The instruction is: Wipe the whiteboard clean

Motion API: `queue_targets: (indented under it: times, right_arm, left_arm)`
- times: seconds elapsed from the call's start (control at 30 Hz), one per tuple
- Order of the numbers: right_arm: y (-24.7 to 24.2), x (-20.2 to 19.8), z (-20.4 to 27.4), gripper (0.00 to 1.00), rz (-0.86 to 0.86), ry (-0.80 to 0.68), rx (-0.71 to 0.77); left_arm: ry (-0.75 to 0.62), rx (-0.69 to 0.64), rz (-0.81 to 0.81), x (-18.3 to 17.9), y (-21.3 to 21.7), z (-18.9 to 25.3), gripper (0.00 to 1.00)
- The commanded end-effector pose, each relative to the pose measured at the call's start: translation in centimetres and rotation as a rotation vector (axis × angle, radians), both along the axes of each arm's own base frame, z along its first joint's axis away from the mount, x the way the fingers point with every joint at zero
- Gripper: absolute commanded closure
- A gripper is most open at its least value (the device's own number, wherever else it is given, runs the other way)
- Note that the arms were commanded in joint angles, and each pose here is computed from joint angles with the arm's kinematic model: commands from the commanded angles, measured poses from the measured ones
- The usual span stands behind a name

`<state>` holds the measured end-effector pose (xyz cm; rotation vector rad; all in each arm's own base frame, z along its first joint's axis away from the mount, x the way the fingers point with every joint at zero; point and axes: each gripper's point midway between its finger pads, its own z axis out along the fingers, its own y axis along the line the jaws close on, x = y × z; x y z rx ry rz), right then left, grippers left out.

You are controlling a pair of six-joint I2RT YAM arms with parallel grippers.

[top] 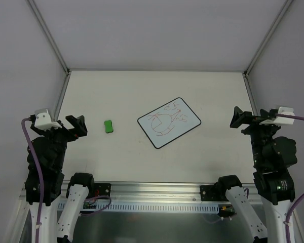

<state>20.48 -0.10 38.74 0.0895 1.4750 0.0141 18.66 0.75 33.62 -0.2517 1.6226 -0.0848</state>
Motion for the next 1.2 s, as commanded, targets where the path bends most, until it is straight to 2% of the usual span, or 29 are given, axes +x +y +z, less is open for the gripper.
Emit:
queue_targets:
  times: [0.0, 0.13, 0.2, 0.27, 0.3, 0.37, 0.4, 0.47, 0.5, 0.6, 0.63, 0.67, 0.77, 0.83, 0.87, 1.0, 1.17]
  right_arm:
    - [0.7, -0.2, 0.4, 0.01, 0.038, -0.022, 0.054]
    - [3.1, 0.9, -1.8, 0.01, 0.148, 0.045, 0.092]
    - [5.8, 2.3, -3.7, 0.01, 0.276, 0.133, 0.089]
    - [7.4, 3.4, -5.4, 0.01, 0.341, 0.209, 0.106]
    - [8.2, 4.8, -7.6, 0.01, 0.361, 0.295, 0.115]
    - [8.7, 6.7, -9.6, 0.01, 0.357, 0.363, 0.138]
    - [8.9, 8.5, -12.4, 0.01, 0.338, 0.459, 0.139]
    - [8.9, 10.7, -15.0, 0.01, 0.286, 0.526, 0.176]
    - [9.1, 12.4, -17.6, 0.01, 0.271, 0.608, 0.171]
    - [8.7, 15.9, -20.5, 0.01, 0.196, 0.669, 0.195]
    - [8.9, 17.6, -22.8, 0.02, 0.177, 0.731, 0.194]
    - [9.2, 18.6, -23.7, 0.08, 0.179, 0.753, 0.197]
    - [10.4, 21.6, -27.1, 0.11, 0.202, 0.843, 0.195]
    - [10.6, 22.8, -28.5, 0.13, 0.203, 0.874, 0.191]
    - [10.9, 23.7, -29.8, 0.18, 0.206, 0.902, 0.192]
    - [12.2, 24.7, -32.1, 0.26, 0.246, 0.963, 0.219]
    - [12.6, 24.3, -34.9, 0.27, 0.254, 1.051, 0.217]
  left_arm:
    - [0.035, -0.004, -0.007, 0.7, -0.2, -1.0, 0.01]
    - [0.129, -0.032, -0.014, 2.4, -0.7, -3.5, 0.01]
    - [0.213, -0.057, -0.01, 3.8, -0.9, -5.4, 0.01]
    - [0.299, -0.085, -0.014, 5.3, -1.4, -7.3, 0.01]
    - [0.326, -0.094, -0.016, 5.7, -1.6, -7.9, 0.01]
    - [0.389, -0.119, -0.015, 6.7, -1.9, -9.3, 0.01]
    - [0.405, -0.127, -0.012, 7.0, -2.0, -9.6, 0.01]
    - [0.454, -0.133, -0.011, 7.6, -2.1, -10.8, 0.01]
    - [0.469, -0.132, -0.011, 7.8, -2.1, -11.2, 0.01]
    - [0.508, -0.126, -0.001, 8.1, -2.0, -12.5, 0.01]
    - [0.514, -0.13, 0.004, 8.1, -2.0, -12.7, 0.01]
    - [0.526, -0.139, 0.009, 8.1, -2.0, -13.3, 0.01]
    - [0.544, -0.164, -0.002, 7.9, -2.4, -14.4, 0.01]
    - [0.556, -0.171, -0.014, 7.7, -2.7, -14.9, 0.01]
    - [0.564, -0.171, -0.015, 7.7, -2.7, -15.2, 0.01]
    - [0.574, -0.172, -0.01, 7.7, -2.7, -15.9, 0.01]
    - [0.6, -0.198, -0.016, 8.0, -3.1, -16.8, 0.01]
